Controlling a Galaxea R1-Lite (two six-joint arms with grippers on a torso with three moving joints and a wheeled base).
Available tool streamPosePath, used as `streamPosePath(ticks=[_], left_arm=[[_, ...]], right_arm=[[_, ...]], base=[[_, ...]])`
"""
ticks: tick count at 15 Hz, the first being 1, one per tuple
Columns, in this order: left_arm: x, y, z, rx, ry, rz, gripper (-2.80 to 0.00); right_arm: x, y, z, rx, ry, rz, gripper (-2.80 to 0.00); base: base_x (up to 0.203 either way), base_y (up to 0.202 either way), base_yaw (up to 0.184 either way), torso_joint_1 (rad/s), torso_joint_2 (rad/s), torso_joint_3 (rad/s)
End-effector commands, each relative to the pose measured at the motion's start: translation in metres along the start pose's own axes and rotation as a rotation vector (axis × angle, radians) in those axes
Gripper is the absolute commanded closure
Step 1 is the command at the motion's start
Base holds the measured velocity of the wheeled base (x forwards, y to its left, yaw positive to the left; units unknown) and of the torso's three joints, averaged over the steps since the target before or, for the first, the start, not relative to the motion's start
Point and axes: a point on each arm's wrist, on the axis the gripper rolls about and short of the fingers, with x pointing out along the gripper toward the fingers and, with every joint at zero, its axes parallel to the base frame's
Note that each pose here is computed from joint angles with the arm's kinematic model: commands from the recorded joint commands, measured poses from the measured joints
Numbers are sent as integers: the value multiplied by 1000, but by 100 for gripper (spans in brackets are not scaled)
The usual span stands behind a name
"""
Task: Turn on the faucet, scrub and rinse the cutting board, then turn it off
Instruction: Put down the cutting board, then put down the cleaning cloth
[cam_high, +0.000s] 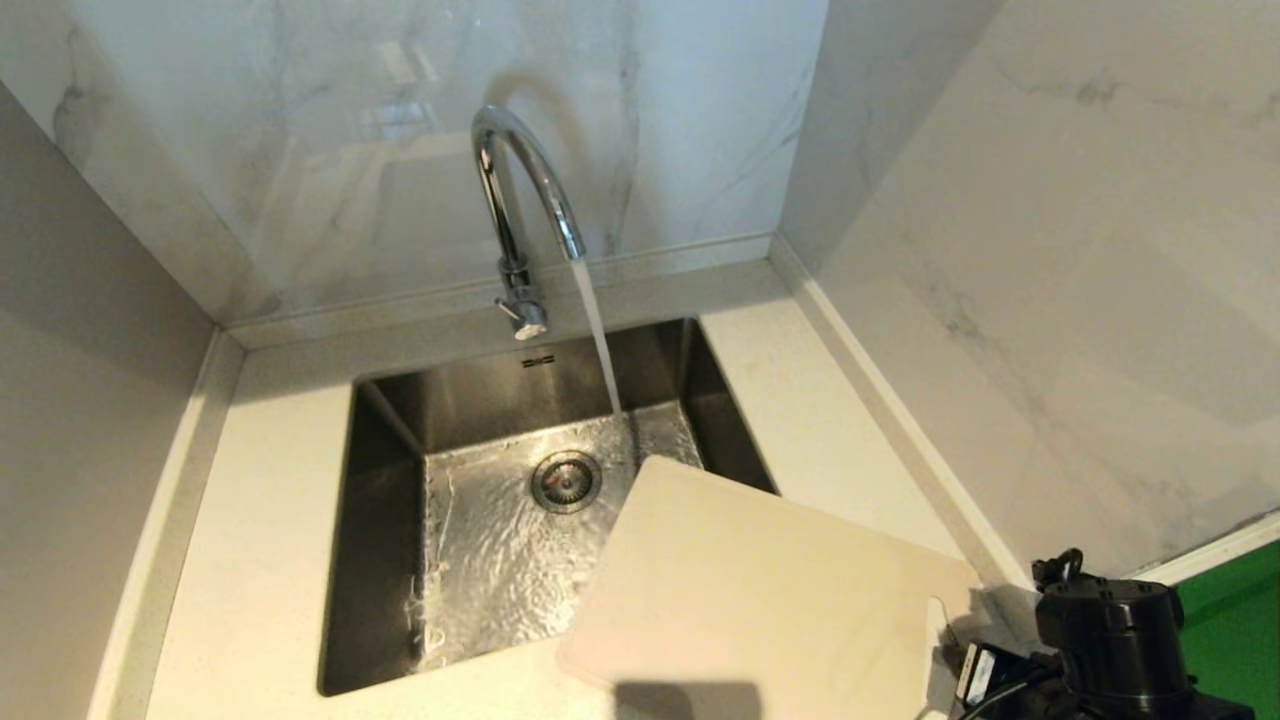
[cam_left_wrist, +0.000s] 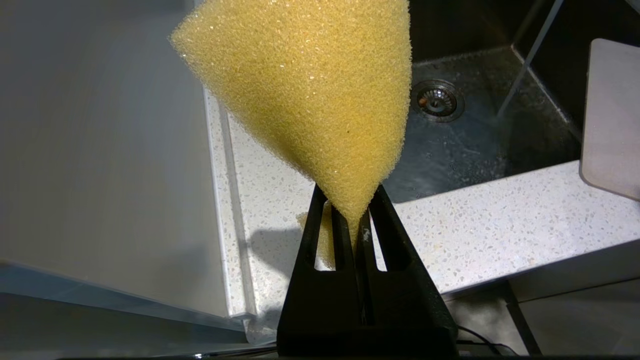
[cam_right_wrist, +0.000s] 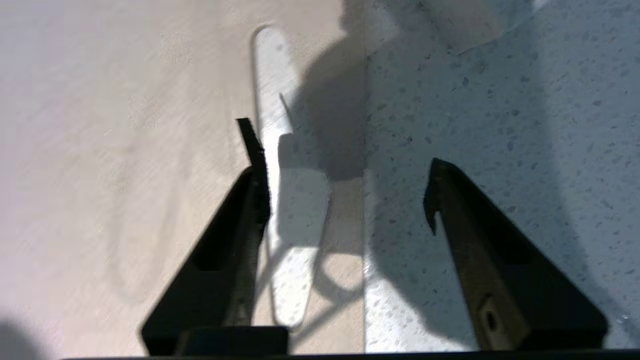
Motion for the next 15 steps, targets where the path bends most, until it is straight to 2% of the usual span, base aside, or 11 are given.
streamPosePath(ticks=[1,3,8,9,15], left_arm=[[0,0,0,0,3,1,0],[0,0,0,0,3,1,0],[0,0,0,0,3,1,0],[0,0,0,0,3,1,0],[0,0,0,0,3,1,0]], right_arm=[[-12,1,4,3,-28,69,-280],[-21,1,8,3,-51,123,-280],[-44,-2,15,4,-126,155,-280],[-52,-4,15,-13,-150,158,0],[-116,-18,24,-108,-293,132,0]], base=[[0,0,0,0,0,0],[0,0,0,0,0,0],[0,0,0,0,0,0],[0,0,0,0,0,0],[0,0,0,0,0,0]])
